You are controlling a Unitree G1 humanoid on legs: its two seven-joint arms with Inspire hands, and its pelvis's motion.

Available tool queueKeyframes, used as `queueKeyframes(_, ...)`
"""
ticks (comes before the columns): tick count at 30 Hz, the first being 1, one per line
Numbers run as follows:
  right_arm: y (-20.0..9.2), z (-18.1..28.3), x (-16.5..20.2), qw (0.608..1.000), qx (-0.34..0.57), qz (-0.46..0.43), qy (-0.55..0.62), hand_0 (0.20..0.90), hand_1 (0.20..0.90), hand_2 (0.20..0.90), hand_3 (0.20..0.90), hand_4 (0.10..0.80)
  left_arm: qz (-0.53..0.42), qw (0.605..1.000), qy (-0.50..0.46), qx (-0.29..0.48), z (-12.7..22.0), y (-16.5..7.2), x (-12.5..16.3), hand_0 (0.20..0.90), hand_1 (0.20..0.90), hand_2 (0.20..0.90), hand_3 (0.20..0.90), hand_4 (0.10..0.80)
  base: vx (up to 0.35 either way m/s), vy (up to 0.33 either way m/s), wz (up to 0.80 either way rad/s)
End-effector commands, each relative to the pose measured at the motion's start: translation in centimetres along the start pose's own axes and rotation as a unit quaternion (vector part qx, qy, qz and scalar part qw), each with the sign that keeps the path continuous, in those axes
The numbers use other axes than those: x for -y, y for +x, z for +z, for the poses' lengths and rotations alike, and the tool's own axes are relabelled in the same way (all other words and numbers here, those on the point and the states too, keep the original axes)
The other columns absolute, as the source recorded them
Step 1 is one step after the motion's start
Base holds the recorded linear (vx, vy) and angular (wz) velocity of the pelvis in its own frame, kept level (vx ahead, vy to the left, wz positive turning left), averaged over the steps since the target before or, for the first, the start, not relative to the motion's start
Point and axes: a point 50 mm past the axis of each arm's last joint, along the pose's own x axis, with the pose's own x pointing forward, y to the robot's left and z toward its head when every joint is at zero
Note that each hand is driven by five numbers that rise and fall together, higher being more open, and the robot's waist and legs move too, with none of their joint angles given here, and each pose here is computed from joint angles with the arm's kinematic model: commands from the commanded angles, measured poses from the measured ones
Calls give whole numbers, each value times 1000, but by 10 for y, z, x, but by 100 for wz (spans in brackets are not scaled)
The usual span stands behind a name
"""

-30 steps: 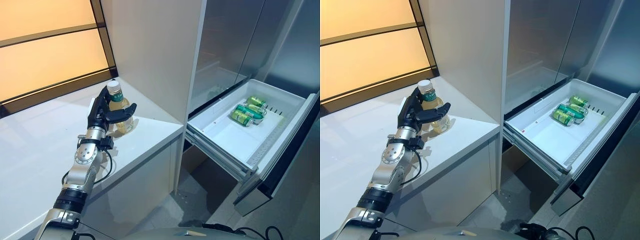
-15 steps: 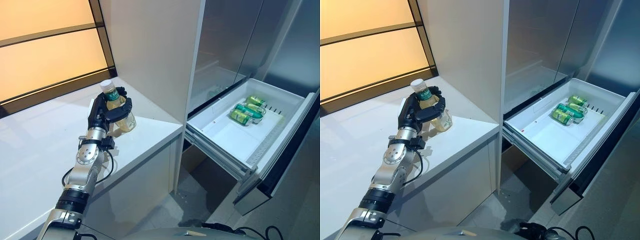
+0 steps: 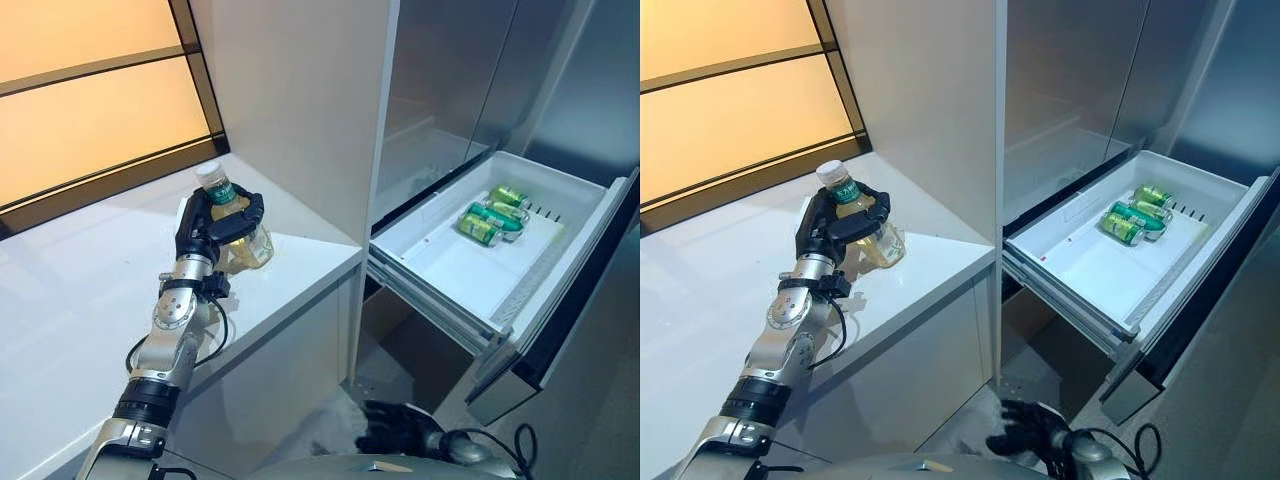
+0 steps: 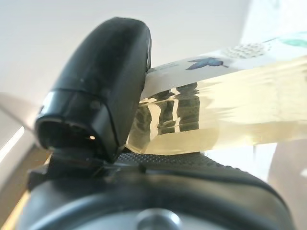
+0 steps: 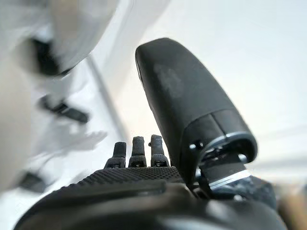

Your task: Put drinks into fridge and close the fridge

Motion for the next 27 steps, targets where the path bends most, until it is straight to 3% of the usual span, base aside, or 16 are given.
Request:
queueKeyframes(1, 3, 85, -36, 978, 177, 113, -7, 900, 900, 900, 900, 800, -127, 961, -72, 235, 86, 7, 38, 300, 300, 300, 200, 100, -43, -22, 2)
queueKeyframes(9, -50, 168, -50, 918, 355, 166, -60, 900, 900, 900, 900, 800, -228, 915, -117, 311, 123, -11, 58, 300, 300, 300, 200, 100, -10, -5, 1)
queueKeyframes(14, -112, 236, -55, 841, 494, 149, -165, 900, 900, 900, 900, 800, -298, 880, -132, 346, 148, -17, 68, 300, 300, 300, 200, 100, -3, -8, -3)
queueKeyframes(19, -134, 259, -52, 830, 499, 122, -216, 900, 900, 900, 900, 800, -334, 867, -113, 353, 162, -17, 77, 300, 300, 300, 200, 100, -9, -7, -1)
queueKeyframes(27, -138, 267, -60, 827, 482, 132, -256, 900, 900, 900, 900, 800, -358, 872, -86, 322, 158, -15, 94, 300, 300, 300, 200, 100, -6, -10, -3)
